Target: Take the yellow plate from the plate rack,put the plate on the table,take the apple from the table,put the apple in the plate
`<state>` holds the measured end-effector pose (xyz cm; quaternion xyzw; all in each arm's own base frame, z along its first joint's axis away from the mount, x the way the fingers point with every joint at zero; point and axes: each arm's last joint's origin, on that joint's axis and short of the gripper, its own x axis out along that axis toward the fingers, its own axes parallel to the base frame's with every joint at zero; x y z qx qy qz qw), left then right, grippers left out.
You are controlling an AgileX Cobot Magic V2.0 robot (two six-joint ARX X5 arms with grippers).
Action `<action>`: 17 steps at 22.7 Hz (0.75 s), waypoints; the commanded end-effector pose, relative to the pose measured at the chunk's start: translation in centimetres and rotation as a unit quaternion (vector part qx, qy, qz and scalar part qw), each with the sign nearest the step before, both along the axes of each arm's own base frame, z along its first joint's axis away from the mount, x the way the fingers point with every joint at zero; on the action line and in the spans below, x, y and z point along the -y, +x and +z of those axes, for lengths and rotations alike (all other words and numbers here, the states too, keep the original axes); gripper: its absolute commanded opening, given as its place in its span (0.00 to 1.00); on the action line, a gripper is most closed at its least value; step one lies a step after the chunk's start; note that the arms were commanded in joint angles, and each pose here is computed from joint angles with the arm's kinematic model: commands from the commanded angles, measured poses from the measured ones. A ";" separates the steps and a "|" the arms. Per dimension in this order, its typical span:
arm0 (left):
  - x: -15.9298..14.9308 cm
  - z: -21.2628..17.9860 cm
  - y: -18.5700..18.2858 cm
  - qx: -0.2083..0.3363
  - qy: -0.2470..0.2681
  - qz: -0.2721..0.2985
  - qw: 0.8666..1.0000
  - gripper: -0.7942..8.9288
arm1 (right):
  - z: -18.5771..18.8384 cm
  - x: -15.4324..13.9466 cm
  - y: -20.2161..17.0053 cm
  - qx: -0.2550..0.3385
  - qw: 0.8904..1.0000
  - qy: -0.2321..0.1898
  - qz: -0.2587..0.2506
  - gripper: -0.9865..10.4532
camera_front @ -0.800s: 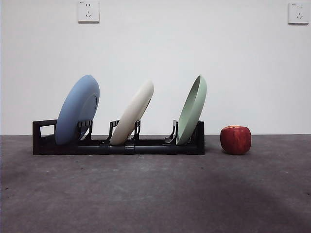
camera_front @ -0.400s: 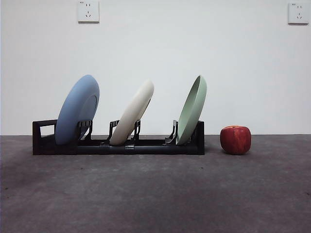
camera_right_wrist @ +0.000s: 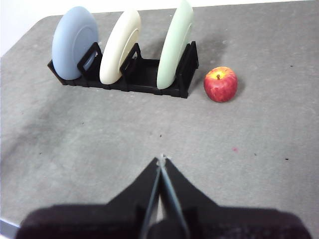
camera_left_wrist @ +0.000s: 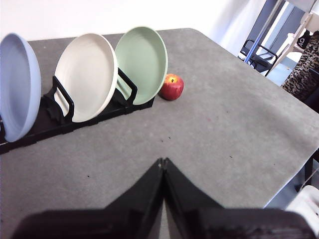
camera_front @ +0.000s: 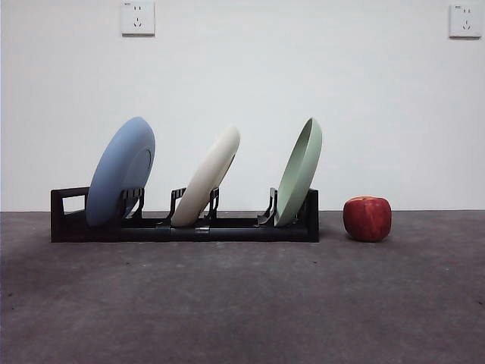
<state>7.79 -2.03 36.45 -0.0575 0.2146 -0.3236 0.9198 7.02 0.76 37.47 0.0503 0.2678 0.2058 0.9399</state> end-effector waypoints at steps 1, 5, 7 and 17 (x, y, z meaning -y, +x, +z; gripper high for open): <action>0.1 0.0 0.2 -0.001 0.005 -0.008 1.000 0.08 | 0.1 0.0 0.0 0.005 1.000 -0.003 0.006 0.09; 0.1 0.3 0.5 -0.006 0.004 -0.008 1.000 0.30 | 0.2 -0.1 0.0 0.008 1.000 0.004 0.017 0.30; 0.1 0.6 0.6 -0.005 0.003 -0.009 1.000 0.61 | 0.2 -0.1 0.0 0.010 1.000 0.009 0.024 0.56; 0.6 0.9 2.5 -0.002 -0.014 -0.053 0.999 0.67 | 0.2 -0.1 0.2 0.005 1.000 0.010 0.024 0.64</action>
